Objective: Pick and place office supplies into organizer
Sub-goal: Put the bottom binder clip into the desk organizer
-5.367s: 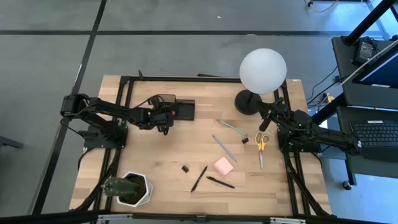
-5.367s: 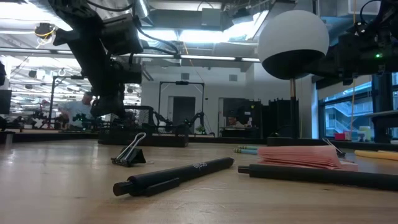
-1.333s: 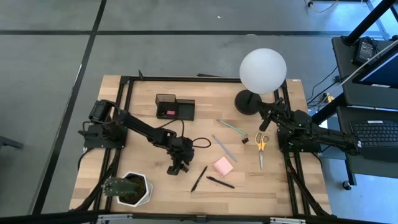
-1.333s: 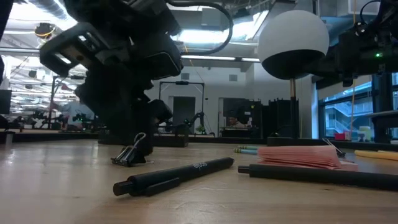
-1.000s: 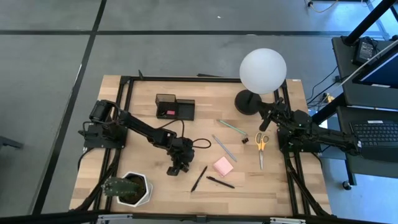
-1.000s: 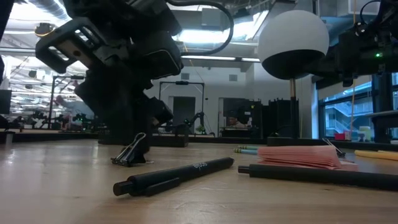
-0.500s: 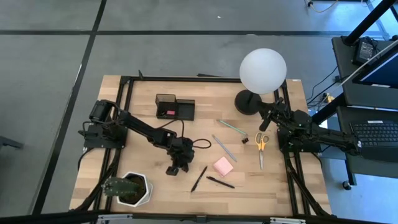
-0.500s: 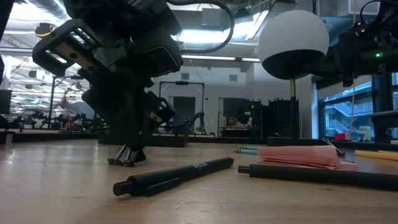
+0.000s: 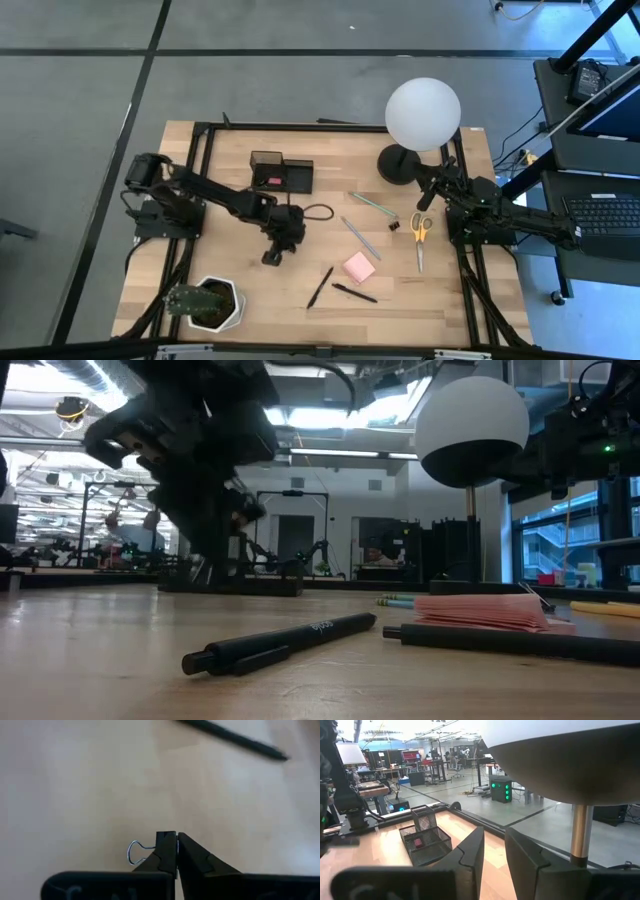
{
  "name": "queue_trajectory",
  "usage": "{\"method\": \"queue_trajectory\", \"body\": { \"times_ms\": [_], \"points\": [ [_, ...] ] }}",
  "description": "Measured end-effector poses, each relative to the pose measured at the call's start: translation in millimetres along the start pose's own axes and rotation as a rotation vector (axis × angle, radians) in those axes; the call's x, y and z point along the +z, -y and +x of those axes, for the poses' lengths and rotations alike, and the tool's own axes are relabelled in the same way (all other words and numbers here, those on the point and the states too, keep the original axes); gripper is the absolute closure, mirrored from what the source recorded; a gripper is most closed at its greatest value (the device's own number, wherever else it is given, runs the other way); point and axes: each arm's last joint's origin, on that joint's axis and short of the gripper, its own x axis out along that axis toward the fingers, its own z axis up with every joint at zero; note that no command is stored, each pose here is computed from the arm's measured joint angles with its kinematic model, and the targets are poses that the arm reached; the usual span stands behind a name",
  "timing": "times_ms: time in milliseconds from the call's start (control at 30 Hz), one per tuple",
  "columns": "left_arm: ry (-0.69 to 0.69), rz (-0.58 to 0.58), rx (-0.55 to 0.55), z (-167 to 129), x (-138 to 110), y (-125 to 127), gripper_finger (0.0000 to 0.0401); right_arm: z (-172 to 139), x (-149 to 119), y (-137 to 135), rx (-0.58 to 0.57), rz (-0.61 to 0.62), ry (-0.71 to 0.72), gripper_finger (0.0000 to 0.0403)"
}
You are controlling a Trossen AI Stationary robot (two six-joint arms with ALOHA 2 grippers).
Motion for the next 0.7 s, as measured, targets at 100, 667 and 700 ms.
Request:
{"method": "queue_trajectory", "body": {
  "times_ms": [100, 667, 700],
  "points": [
    [-0.021, 0.043, 0.195, -24.5, -2.8, -5.1, 0.0398, 0.0, 0.0, 0.0, 0.0, 0.0, 0.0, 0.0322],
    [-0.207, 0.002, 0.88, -61.4, -19.7, -31.6, 0.0398, 0.0, 0.0, 0.0, 0.0, 0.0, 0.0, 0.0322],
    [-0.231, 0.011, 0.878, -59.0, -20.9, -33.5, 0.0398, 0.0, 0.0, 0.0, 0.0, 0.0, 0.0, 0.0322]
  ]
}}
